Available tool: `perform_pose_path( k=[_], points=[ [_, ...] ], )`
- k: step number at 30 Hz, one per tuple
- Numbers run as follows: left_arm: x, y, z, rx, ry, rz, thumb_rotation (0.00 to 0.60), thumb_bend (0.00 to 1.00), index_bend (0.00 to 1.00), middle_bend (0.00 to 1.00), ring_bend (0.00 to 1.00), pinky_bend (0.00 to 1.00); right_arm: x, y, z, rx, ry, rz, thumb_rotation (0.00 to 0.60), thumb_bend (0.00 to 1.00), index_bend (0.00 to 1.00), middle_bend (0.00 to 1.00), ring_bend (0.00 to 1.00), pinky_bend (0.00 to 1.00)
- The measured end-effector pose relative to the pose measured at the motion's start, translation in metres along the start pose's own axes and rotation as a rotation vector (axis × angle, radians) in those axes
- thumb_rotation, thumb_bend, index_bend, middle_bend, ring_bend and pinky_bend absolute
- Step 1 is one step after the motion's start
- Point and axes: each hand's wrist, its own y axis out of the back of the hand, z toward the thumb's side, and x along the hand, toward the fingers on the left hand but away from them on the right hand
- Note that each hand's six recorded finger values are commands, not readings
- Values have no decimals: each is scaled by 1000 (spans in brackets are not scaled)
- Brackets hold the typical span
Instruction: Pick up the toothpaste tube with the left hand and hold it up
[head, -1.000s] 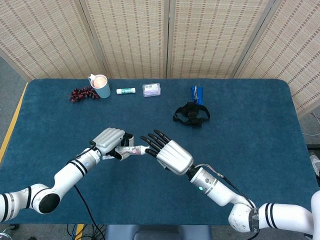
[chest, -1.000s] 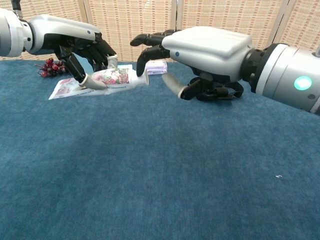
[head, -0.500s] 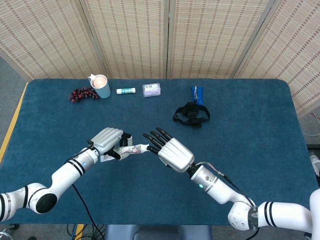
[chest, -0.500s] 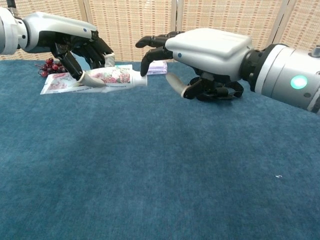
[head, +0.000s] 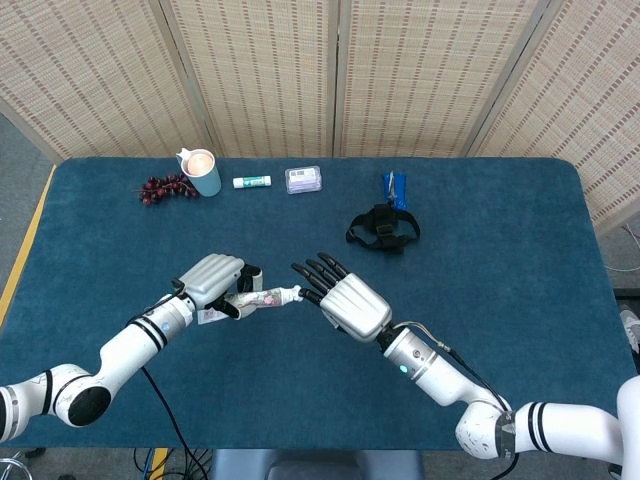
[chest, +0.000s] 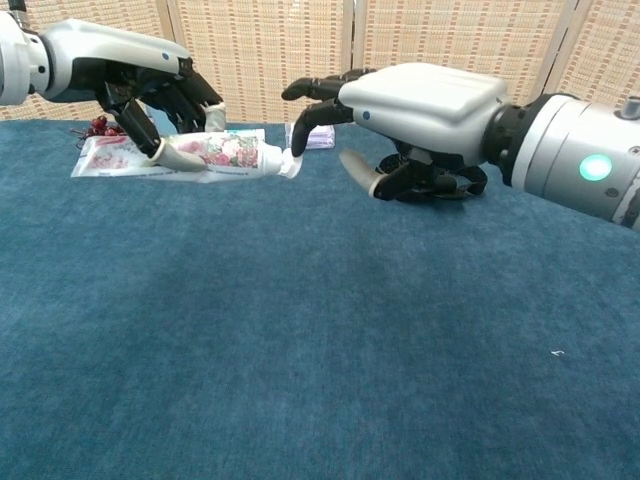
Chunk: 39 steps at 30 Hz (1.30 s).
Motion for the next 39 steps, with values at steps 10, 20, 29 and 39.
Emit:
perform_pose_path(
  k=[10, 20, 29, 39],
  points=[
    [-1, 0, 4, -3, -10, -3, 600, 420, 598, 702, 493, 270, -2, -1, -3, -13, -8, 2, 600, 641, 297, 5, 0, 0],
    [-4, 3, 9, -15, -23, 4, 600, 421, 598, 702, 493, 273, -4, -6, -6, -13, -16, 15, 600, 641, 298, 5, 0, 0],
    [-7, 4, 11, -24, -32, 3, 600, 422, 599, 702, 493, 275, -8, -11, -9, -15, -24, 23, 600, 642, 298, 5, 0, 0],
    [-10, 3, 15, -35, -45, -2, 600, 422, 598, 702, 493, 281, -14, -14, -7, -21, -21, 24, 600, 642, 298, 5, 0, 0]
  ],
)
